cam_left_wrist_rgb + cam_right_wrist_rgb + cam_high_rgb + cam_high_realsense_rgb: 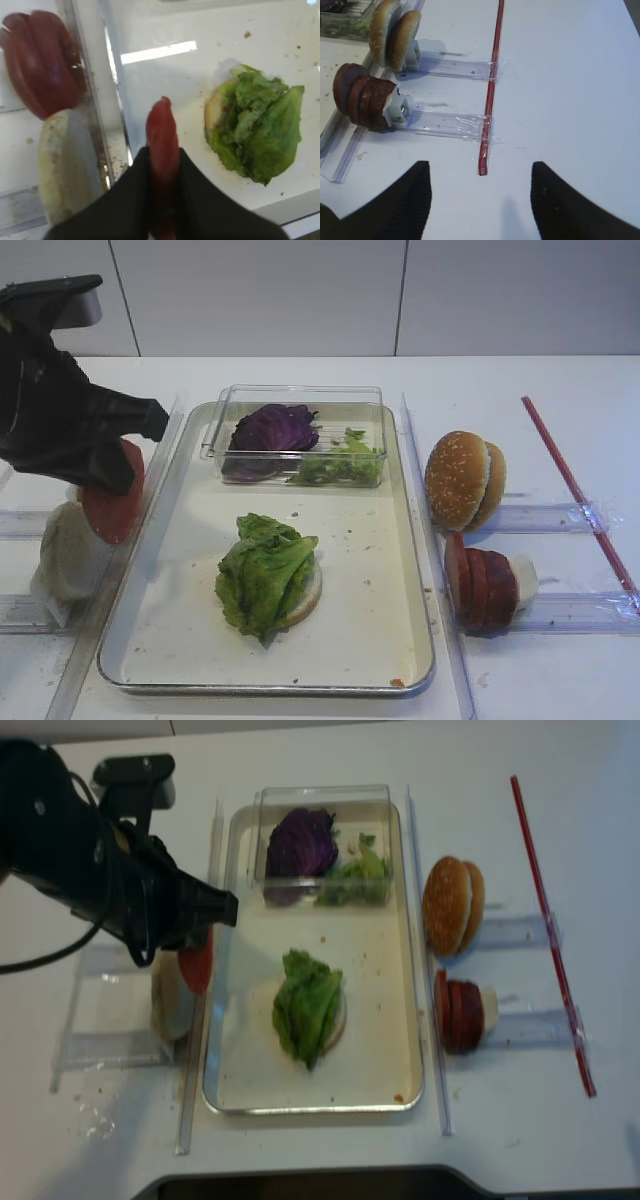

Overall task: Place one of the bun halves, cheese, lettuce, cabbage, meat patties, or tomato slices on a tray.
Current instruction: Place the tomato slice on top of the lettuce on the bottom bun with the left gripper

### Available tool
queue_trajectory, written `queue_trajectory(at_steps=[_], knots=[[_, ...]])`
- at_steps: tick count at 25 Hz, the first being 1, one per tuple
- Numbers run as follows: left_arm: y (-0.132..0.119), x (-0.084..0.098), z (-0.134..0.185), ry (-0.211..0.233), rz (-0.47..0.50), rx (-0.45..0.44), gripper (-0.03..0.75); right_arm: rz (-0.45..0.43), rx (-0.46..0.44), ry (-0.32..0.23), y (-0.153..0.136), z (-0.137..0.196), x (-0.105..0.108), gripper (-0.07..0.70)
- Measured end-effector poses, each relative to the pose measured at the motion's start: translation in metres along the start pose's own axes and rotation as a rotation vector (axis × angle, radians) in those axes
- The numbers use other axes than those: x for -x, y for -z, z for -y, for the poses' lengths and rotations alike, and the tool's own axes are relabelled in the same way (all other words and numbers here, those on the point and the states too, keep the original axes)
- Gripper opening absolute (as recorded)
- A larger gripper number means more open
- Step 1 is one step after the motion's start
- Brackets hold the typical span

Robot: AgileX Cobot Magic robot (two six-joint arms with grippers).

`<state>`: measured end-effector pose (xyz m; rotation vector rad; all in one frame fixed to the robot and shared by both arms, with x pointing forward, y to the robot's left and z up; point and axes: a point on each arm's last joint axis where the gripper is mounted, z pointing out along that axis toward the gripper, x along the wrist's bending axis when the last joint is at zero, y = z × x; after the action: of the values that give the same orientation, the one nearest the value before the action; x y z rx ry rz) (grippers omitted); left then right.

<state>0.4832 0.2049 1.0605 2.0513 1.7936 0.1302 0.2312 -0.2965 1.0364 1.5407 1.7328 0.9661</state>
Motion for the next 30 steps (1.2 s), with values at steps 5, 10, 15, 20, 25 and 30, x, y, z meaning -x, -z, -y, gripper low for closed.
queue_trajectory(at_steps=[5, 10, 15, 20, 25, 30], knots=[[-0.012, 0.007, 0.010, -0.007, 0.112, -0.011, 0.050, 0.000, 0.000, 0.000, 0.000, 0.000, 0.000, 0.454], [-0.011, 0.019, 0.007, -0.025, 0.249, 0.039, 0.050, 0.000, 0.000, 0.000, 0.000, 0.000, 0.000, 0.454], [-0.008, 0.022, 0.000, -0.021, 0.388, 0.090, 0.050, 0.000, 0.000, 0.000, 0.000, 0.000, 0.000, 0.454], [-0.017, 0.012, -0.009, 0.017, 0.527, 0.075, 0.050, 0.000, 0.000, 0.000, 0.000, 0.000, 0.000, 0.454], [-0.028, 0.016, -0.011, 0.011, 0.679, 0.024, 0.050, 0.000, 0.000, 0.000, 0.000, 0.000, 0.000, 0.454], [-0.033, 0.023, -0.013, -0.021, 0.822, 0.009, 0.049, 0.000, 0.002, 0.000, 0.000, 0.000, 0.000, 0.454]])
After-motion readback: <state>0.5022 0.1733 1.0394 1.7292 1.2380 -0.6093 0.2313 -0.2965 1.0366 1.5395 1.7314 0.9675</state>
